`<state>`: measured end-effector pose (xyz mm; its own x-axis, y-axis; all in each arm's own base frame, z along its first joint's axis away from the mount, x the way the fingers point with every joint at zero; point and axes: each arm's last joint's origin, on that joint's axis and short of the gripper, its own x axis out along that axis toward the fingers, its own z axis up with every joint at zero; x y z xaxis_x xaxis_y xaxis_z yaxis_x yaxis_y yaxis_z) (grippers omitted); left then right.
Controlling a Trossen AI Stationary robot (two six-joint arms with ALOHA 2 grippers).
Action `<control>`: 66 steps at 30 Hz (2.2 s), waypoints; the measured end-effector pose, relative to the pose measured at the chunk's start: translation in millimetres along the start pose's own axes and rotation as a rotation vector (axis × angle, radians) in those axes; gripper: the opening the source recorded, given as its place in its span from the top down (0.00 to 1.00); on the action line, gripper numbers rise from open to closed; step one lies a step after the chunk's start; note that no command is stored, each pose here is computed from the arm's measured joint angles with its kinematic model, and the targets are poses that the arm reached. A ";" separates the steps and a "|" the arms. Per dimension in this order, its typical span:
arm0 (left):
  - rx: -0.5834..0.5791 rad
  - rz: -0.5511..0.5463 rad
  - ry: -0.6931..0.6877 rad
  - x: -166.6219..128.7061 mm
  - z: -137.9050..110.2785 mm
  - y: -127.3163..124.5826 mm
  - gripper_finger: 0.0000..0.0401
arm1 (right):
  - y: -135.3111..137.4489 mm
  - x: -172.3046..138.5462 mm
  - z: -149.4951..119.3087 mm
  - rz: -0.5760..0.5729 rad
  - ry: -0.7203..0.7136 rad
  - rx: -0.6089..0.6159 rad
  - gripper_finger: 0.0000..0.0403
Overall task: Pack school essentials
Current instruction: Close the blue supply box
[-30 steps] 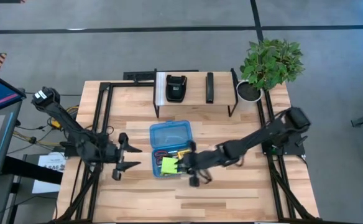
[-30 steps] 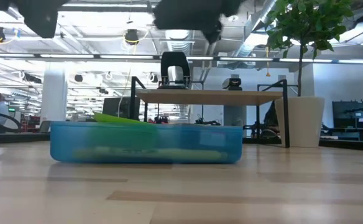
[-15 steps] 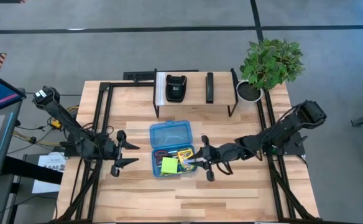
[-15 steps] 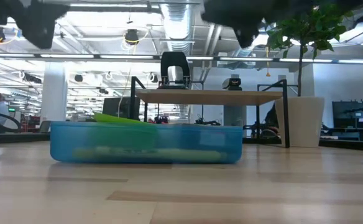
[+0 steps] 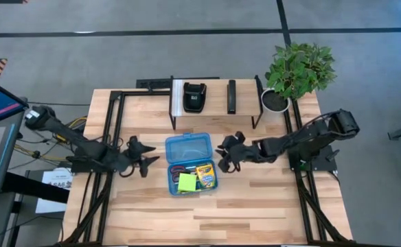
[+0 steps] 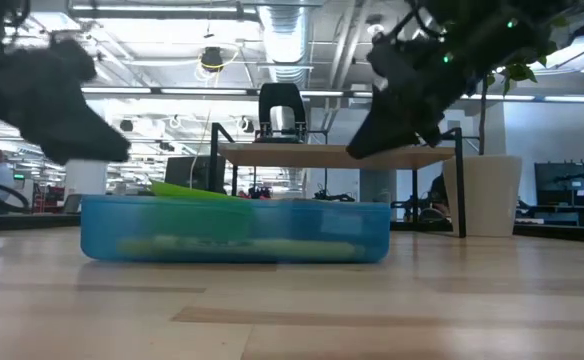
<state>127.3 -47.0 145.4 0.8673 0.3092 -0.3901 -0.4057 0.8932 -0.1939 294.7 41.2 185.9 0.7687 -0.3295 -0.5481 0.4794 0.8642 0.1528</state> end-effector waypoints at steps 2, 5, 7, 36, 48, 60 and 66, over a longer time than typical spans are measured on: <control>-0.018 0.035 0.043 5.5 -1.0 6.5 0.48 | -7.4 3.0 0.5 -0.035 0.022 0.019 0.73; -0.043 0.063 0.105 13.8 -2.1 13.6 0.48 | -17.2 7.3 3.3 -0.074 0.032 0.061 0.73; -0.059 0.088 0.144 19.3 -3.5 18.1 0.48 | -22.6 9.6 5.0 -0.095 0.035 0.086 0.73; -0.115 0.222 0.251 78.3 -15.0 50.4 0.48 | -32.8 86.4 -12.9 -0.151 0.262 0.092 0.73; -0.093 0.212 0.222 79.6 -10.8 44.9 0.48 | -16.6 65.4 -1.6 -0.129 0.223 0.035 0.73; -0.080 0.185 0.164 74.8 -0.6 37.2 0.48 | -9.0 52.5 -1.2 -0.150 0.214 0.016 0.73; -0.064 0.167 0.129 70.8 4.2 33.5 0.48 | -9.0 51.7 -3.6 -0.160 0.231 0.020 0.73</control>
<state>176.3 6.2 115.1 0.7440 0.4032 -0.5329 -0.5616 0.8094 -0.1717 328.6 17.7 153.3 0.5669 -0.3639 -0.7390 0.5971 0.7996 0.0642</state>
